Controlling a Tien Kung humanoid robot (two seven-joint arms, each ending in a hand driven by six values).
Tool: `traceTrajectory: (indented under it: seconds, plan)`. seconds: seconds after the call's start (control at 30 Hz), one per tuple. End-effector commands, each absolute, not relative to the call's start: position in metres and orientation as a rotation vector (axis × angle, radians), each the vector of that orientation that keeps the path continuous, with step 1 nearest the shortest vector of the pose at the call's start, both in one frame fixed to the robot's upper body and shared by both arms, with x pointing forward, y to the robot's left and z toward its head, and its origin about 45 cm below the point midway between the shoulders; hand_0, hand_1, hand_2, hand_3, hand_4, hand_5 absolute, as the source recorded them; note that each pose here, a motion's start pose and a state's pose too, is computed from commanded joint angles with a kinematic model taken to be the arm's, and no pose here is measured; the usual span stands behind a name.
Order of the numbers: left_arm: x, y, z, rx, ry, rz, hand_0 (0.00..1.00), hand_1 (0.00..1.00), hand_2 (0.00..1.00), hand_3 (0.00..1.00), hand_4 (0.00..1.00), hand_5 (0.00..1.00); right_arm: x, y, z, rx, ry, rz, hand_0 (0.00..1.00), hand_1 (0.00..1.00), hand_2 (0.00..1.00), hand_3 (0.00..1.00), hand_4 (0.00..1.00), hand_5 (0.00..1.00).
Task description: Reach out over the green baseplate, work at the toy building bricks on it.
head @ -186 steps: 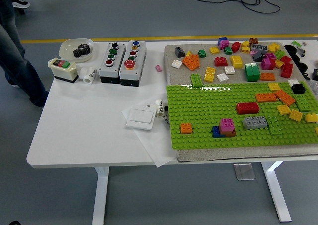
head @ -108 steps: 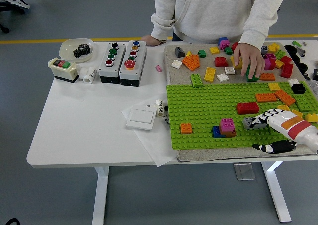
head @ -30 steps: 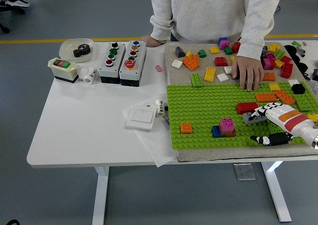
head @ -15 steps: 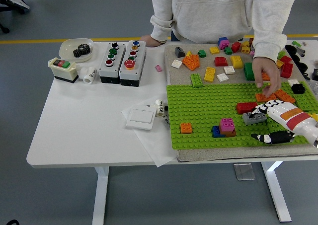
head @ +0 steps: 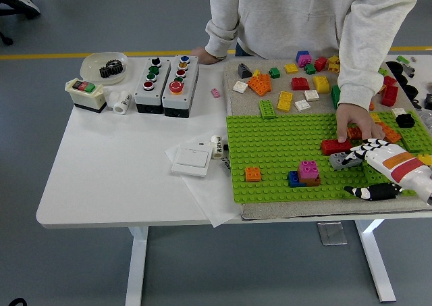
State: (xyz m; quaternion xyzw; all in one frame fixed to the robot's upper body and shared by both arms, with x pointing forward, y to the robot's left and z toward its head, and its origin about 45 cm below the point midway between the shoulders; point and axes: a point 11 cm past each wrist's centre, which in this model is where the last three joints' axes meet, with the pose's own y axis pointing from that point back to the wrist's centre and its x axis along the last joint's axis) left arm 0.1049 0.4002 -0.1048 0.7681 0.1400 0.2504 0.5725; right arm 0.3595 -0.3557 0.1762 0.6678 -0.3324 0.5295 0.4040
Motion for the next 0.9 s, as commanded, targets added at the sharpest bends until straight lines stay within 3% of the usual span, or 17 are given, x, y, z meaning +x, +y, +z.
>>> traceTrajectory:
  seconds: [0.03,0.23,0.9]
  plan:
    - [0.105,0.400,-0.105,1.801,0.328,0.587,0.758,0.759,0.763,0.609,0.690,0.603,0.359,-0.356,0.176,1.685,-0.839,1.337,0.998,0.884,0.883,0.714,0.826,0.558]
    - [0.105,0.400,-0.105,1.800,0.328,0.586,0.758,0.758,0.763,0.610,0.690,0.602,0.358,-0.356,0.172,1.674,-0.844,1.347,0.998,0.900,0.905,0.713,0.834,0.564]
    - [0.108,0.399,-0.104,1.801,0.318,0.580,0.758,0.758,0.763,0.610,0.690,0.602,0.360,-0.345,0.167,1.678,-0.857,1.368,0.998,0.920,0.923,0.763,0.859,0.576]
